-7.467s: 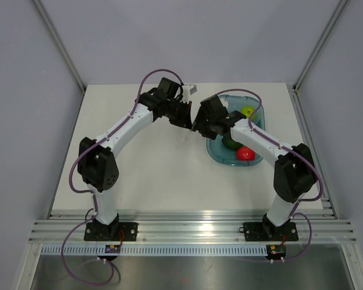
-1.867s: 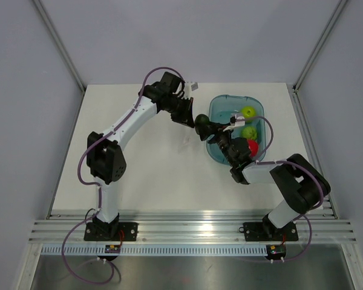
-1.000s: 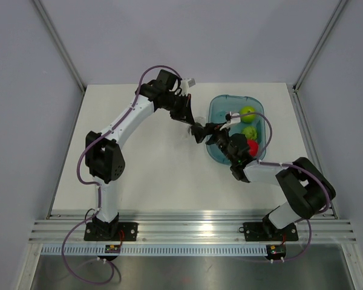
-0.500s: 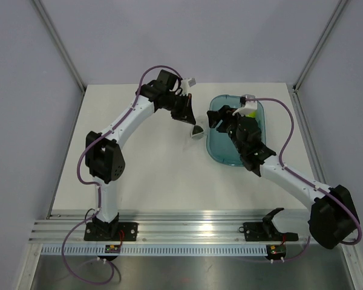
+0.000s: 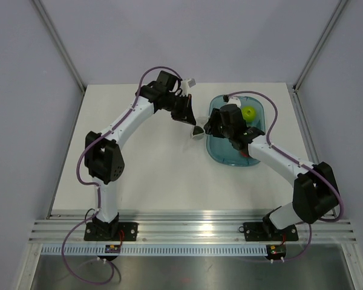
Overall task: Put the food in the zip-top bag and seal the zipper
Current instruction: Adjust the zipper food storage bag at the center of the board.
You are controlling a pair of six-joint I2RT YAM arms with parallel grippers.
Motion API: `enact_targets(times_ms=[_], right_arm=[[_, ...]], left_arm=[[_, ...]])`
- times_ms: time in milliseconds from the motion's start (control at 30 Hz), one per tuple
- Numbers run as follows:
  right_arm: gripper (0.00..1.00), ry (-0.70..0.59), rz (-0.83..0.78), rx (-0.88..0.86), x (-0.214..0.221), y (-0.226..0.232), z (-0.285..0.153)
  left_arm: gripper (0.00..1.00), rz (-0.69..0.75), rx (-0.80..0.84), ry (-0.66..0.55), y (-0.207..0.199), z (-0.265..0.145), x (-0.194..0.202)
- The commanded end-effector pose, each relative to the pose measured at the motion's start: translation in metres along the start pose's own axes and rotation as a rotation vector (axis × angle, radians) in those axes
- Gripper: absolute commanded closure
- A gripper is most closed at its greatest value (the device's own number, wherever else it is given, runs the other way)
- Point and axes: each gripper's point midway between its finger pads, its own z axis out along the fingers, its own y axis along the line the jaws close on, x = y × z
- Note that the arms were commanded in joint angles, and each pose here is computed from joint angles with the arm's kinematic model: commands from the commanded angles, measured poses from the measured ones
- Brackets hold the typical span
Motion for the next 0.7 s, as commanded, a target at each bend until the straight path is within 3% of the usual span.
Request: enact_targets(times_ms=[0, 33, 167, 300, 367, 433, 467, 600, 667], right_arm=[[0.50, 0.031, 0.015, -0.011, -0.004, 0.010, 0.004], [0.66, 0.026, 0.013, -0.016, -0.007, 0.012, 0.006], [1.00, 0.016, 0.002, -0.061, -0.022, 0.028, 0.011], [1.00, -0.040, -0.062, -0.191, -0.072, 0.076, 0.003], [1.00, -0.074, -0.097, -0.342, -0.095, 0.111, -0.018], [1.00, -0.137, -0.078, -0.365, -0.104, 0.113, -0.026], [1.00, -0.138, -0.075, -0.335, -0.102, 0.107, -0.022], [1.00, 0.115, -0.097, -0.168, -0.032, 0.067, 0.032], [1.00, 0.158, -0.092, -0.168, -0.020, 0.065, 0.040]], left_arm=[[1.00, 0.055, 0.058, -0.069, -0.027, -0.022, -0.014], [1.00, 0.057, 0.059, -0.068, -0.027, -0.021, -0.014], [1.00, 0.059, 0.048, -0.063, -0.024, -0.022, -0.010], [1.00, 0.053, 0.000, -0.082, -0.016, -0.036, -0.017], [1.00, 0.082, -0.028, -0.149, -0.022, -0.059, -0.034], [1.00, 0.110, -0.042, -0.208, -0.030, -0.080, -0.043], [1.00, 0.110, -0.060, -0.220, -0.027, -0.084, -0.045], [1.00, 0.053, -0.082, -0.151, -0.004, -0.063, -0.026], [1.00, 0.019, -0.068, -0.113, 0.003, -0.052, -0.015]])
